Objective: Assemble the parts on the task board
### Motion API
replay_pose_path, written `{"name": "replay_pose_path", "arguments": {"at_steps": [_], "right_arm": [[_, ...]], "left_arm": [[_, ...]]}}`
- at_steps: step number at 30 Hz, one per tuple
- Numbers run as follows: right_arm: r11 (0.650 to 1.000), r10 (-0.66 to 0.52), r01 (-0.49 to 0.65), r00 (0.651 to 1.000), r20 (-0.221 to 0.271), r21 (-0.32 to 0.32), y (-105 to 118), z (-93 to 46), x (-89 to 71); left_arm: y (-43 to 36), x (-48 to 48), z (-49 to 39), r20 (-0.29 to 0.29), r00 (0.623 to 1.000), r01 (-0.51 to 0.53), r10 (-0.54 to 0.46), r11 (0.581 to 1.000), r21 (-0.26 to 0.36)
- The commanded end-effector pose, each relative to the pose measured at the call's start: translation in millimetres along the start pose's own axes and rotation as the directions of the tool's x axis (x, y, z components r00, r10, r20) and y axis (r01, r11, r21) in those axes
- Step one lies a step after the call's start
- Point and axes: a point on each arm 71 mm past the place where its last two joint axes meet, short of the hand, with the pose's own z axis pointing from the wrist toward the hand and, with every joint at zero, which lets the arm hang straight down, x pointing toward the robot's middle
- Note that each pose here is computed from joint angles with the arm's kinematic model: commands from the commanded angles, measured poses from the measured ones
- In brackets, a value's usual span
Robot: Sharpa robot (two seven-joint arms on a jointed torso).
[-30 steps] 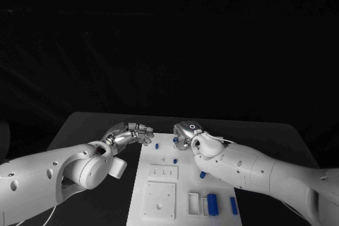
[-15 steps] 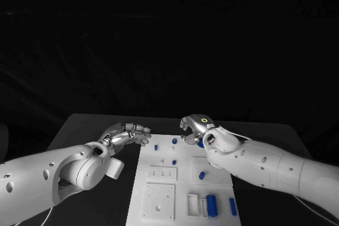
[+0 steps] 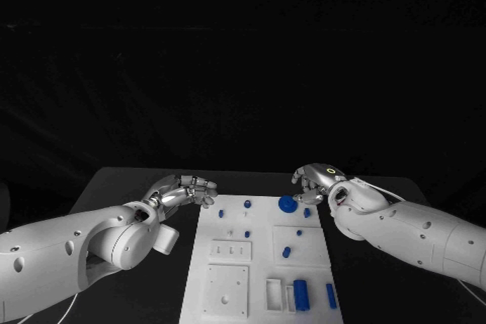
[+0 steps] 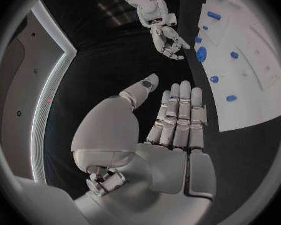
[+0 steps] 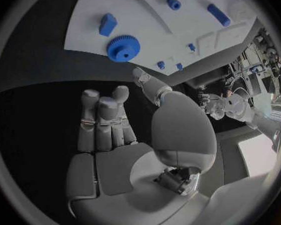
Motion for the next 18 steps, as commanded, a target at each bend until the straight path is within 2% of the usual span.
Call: {"name": "replay_pose_path", "arguments": {"at_steps": [1, 8, 18], "right_arm": [[0.999, 0.007, -0.01, 0.996, -0.093, -0.034, -1.1, -0.1, 6.7], [1.0, 0.008, -0.01, 0.995, -0.099, -0.021, -2.0, 7.0, 10.7], [1.0, 0.015, -0.017, 0.991, -0.133, -0.013, 1.7, 7.8, 31.4]], "left_arm": [[-2.5, 1.5, 0.6, -0.013, 1.0, -0.006, 0.006, 1.0, 0.023], [-2.3, 1.6, 0.7, -0.014, 1.0, -0.006, 0.006, 1.0, 0.021], [-1.7, 0.8, 2.8, -0.013, 1.0, -0.008, 0.008, 1.0, 0.02]]}}
